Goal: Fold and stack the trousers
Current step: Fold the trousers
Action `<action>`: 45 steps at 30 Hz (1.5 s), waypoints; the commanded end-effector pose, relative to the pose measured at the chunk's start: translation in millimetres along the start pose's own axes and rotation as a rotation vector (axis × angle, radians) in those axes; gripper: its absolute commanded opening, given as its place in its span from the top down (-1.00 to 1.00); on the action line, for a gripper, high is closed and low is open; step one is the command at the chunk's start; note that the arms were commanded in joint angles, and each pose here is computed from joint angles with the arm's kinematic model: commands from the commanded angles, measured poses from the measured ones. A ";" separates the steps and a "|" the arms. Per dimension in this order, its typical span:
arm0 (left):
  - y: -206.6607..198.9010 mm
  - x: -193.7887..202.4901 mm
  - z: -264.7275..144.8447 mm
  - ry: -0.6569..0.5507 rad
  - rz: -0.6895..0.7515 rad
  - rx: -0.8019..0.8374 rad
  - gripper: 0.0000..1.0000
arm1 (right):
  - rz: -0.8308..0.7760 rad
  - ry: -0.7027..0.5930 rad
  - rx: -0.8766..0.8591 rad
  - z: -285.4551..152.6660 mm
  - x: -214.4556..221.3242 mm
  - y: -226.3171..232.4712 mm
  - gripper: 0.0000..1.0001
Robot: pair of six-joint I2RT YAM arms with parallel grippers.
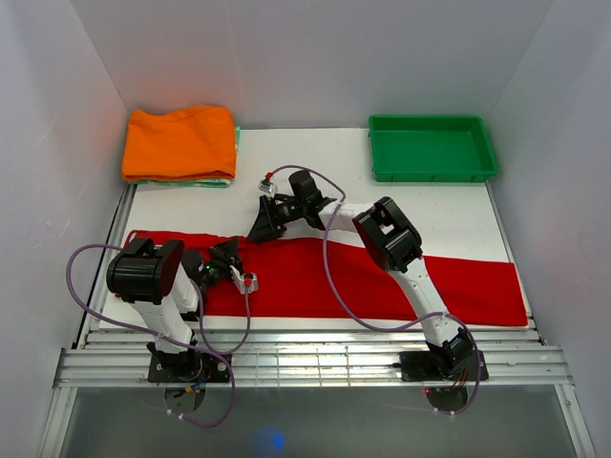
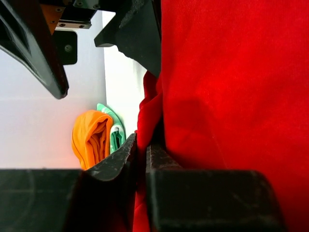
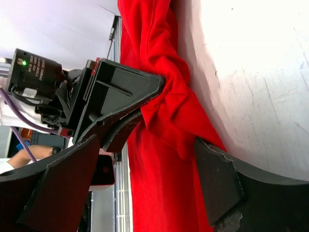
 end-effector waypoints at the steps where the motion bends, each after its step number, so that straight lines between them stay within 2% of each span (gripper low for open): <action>1: 47.1 -14.8 -3.7 -0.059 0.180 -0.224 0.53 | -0.017 -0.046 -0.011 11.4 -5.2 -3.5 -0.71; 2: 47.8 -14.9 -3.1 -0.061 0.186 -0.224 0.44 | 0.000 -0.055 -0.021 13.8 -8.3 -1.4 -0.71; 7: 52.0 -11.9 1.0 -0.050 0.194 -0.233 0.31 | 0.021 -0.089 -0.081 29.8 -5.9 -2.1 -0.73; 9: 55.5 -10.3 3.2 -0.041 0.191 -0.241 0.19 | 0.072 -0.100 -0.096 33.5 -2.7 -4.5 -0.74; 10: 56.1 -9.6 3.3 -0.038 0.187 -0.241 0.12 | 0.041 -0.138 -0.116 34.9 -5.5 -2.9 -0.75; 12: 59.2 -10.3 3.8 -0.039 0.188 -0.245 -0.06 | 0.065 -0.168 -0.128 36.7 -2.3 -8.4 -0.80; 13: 59.1 -8.9 4.7 -0.035 0.178 -0.237 -0.11 | 0.062 -0.193 -0.144 37.3 -6.9 -6.0 -0.88; 17: 63.2 -5.2 6.5 -0.003 0.154 -0.226 -0.27 | 0.077 -0.238 -0.141 39.4 -11.3 -11.9 -0.97; 19: 65.1 -1.5 7.0 0.034 0.129 -0.216 -0.39 | 0.099 -0.271 -0.122 40.1 -12.5 -20.0 -0.87; 21: 70.2 1.1 8.8 0.052 0.100 -0.221 -0.42 | 0.114 -0.296 -0.114 39.9 -11.5 -27.5 -0.80; 26: 79.1 5.5 7.6 0.095 -0.003 -0.188 -0.66 | 0.051 -0.371 -0.173 30.3 -25.0 -22.0 -0.80; 29: 85.7 6.0 6.1 0.075 -0.105 -0.153 -0.86 | 0.004 -0.399 -0.204 22.9 -37.8 -11.0 -0.80; 30: 95.5 7.7 7.3 0.069 -0.173 -0.164 -0.88 | -0.011 -0.406 -0.210 19.5 -43.5 -5.6 -0.80; 32: 94.8 10.9 10.0 0.089 -0.313 -0.078 -0.95 | -0.019 -0.423 -0.205 10.9 -48.8 -4.0 -0.80; 34: 104.0 12.4 10.0 0.093 -0.423 -0.033 -0.96 | -0.062 -0.443 -0.190 -7.2 -57.6 -3.9 -0.80; 37: 101.1 12.5 5.2 0.096 -0.477 0.047 -0.96 | -0.112 -0.476 -0.120 -41.3 -74.8 -9.0 -0.80; 39: 94.7 8.6 2.1 0.103 -0.524 0.118 -0.96 | -0.112 -0.467 -0.076 -58.8 -83.1 -9.5 -0.80; 41: 107.0 13.7 -3.7 0.130 -0.599 0.102 -0.96 | -0.155 -0.440 -0.040 -76.7 -81.6 -15.8 -0.80; 42: 111.1 13.9 -4.7 0.134 -0.634 0.123 -0.96 | -0.126 -0.410 -0.013 -82.1 -81.8 -15.9 -0.80; 43: 97.3 11.2 -7.3 0.152 -0.738 0.242 -0.96 | -0.137 -0.392 -0.002 -92.7 -80.9 -18.8 -0.80; 44: 114.9 9.5 -5.5 0.146 -0.776 0.241 -0.96 | -0.183 -0.387 0.026 -100.0 -77.6 -24.4 -0.80; 45: 105.3 4.5 -10.8 0.172 -0.863 0.335 -0.96 | -0.174 -0.377 0.058 -110.3 -80.8 -22.1 -0.80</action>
Point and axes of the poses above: each gripper's point midway between its finger pads, its own z axis out along the fingers, its own y axis along the line the jaws close on, x = y × z, the point moved 10 cm from there along -z, back along the fingers, and after that the axes turned 10 degrees about -z, right-handed, at the moved point
